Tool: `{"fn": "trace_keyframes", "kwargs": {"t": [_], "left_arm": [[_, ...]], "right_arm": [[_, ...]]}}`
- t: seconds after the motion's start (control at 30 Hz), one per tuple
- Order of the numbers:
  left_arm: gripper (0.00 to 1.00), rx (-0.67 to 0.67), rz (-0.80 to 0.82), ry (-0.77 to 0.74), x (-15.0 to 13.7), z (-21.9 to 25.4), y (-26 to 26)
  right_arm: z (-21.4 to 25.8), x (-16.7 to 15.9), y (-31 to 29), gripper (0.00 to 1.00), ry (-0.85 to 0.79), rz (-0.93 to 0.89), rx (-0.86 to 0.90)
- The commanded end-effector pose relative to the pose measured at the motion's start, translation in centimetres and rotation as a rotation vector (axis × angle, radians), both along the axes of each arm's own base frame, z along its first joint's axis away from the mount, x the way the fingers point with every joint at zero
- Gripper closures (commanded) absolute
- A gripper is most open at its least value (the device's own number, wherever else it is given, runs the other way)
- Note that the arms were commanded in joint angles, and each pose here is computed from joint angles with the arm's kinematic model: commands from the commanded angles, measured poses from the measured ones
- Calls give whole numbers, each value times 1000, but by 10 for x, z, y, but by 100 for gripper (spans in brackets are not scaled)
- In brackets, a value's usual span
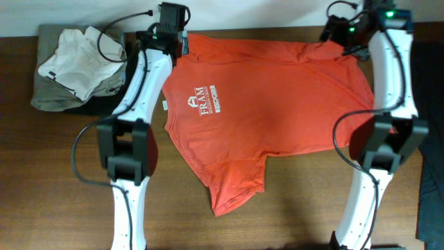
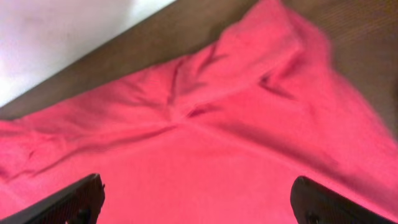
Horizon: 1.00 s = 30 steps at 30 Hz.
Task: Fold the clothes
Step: 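Release the shirt and move the left gripper to the bottom left hem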
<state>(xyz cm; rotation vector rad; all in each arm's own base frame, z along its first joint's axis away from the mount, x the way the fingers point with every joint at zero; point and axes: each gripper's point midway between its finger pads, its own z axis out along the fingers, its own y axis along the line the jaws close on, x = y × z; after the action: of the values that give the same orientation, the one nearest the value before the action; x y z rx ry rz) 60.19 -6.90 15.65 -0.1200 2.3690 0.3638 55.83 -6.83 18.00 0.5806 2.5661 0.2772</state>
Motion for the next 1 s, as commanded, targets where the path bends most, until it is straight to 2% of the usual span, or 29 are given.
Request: {"fn": "trace_keyframes", "kwargs": {"t": [0.0,0.03,0.17,0.43,0.6,0.77,0.97], "left_arm": [[1,-174,-174,8,-49,83,-42],[1,-237,-237,97,-73,81,-56],[1,-343,-322,332,-132,64,-81],[1,-307,-247,601,-196,44,-64],[1,-297,-223,679,-223,50,-59],[1,-280,-273,684,-247,61,-72],[1,-289,-318,677,-306,68,-82]], "right_arm": [[75,-37,-21,1,-72,-45,-72],[78,-51,-24,1,-40,-55,-67],[72,-82,-31,1,63,-80,-46],[59,-131,-52,1,238,-144,-3],[59,-151,-72,1,278,-184,9],[69,-162,-93,1,255,-240,9],[93,-182,-92,1,213,-252,-5]]}}
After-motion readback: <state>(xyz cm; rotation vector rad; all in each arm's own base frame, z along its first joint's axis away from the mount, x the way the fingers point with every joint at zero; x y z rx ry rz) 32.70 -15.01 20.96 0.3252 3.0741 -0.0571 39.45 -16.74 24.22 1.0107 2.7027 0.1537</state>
